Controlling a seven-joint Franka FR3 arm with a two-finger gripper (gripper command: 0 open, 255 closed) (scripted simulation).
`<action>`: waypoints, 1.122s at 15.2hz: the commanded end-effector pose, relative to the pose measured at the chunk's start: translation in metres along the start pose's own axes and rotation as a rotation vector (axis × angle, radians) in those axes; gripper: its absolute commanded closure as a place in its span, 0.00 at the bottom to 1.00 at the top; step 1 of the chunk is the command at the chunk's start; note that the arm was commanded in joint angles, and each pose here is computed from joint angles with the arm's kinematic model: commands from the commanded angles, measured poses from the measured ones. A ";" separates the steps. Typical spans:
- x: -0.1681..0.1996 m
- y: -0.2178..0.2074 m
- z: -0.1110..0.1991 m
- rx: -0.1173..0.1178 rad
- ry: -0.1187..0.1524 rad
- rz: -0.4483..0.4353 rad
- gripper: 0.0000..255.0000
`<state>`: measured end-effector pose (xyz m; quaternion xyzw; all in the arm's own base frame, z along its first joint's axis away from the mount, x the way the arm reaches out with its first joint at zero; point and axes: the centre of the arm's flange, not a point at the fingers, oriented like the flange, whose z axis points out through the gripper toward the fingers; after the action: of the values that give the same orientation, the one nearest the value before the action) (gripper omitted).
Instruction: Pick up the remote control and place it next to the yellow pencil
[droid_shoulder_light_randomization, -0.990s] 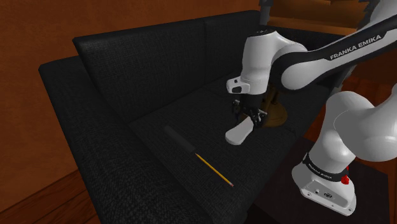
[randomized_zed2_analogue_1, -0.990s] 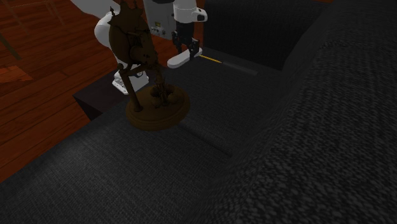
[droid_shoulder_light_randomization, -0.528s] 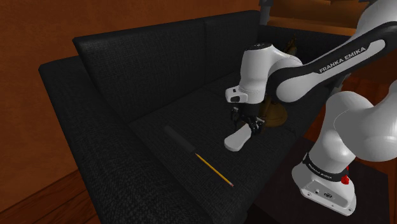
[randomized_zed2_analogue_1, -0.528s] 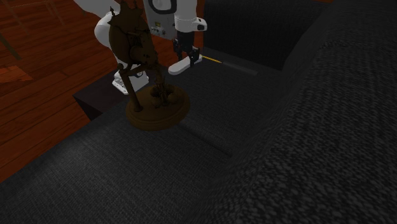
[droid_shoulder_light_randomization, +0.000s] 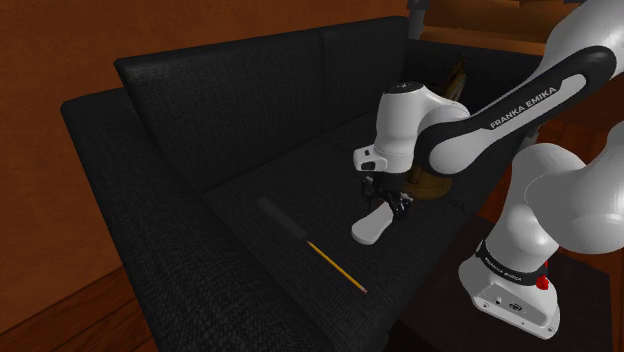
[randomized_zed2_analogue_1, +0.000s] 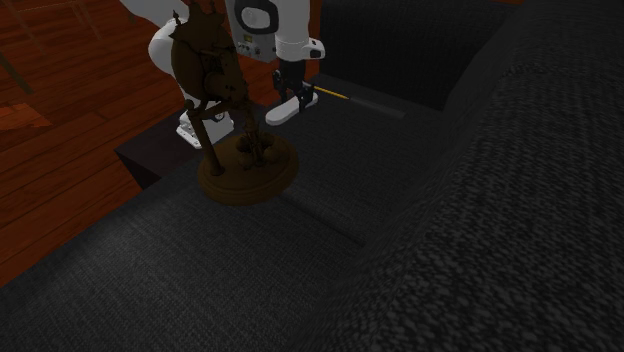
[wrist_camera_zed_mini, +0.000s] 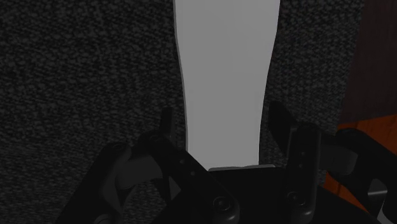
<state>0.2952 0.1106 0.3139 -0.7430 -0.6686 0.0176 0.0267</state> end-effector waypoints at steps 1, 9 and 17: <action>0.000 0.000 0.000 0.000 0.000 0.000 1.00; 0.000 0.000 0.000 0.000 0.000 0.000 0.00; 0.000 0.000 -0.050 0.000 0.000 0.000 0.00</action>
<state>0.2987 0.1097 0.3622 -0.7430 -0.6686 0.0170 0.0265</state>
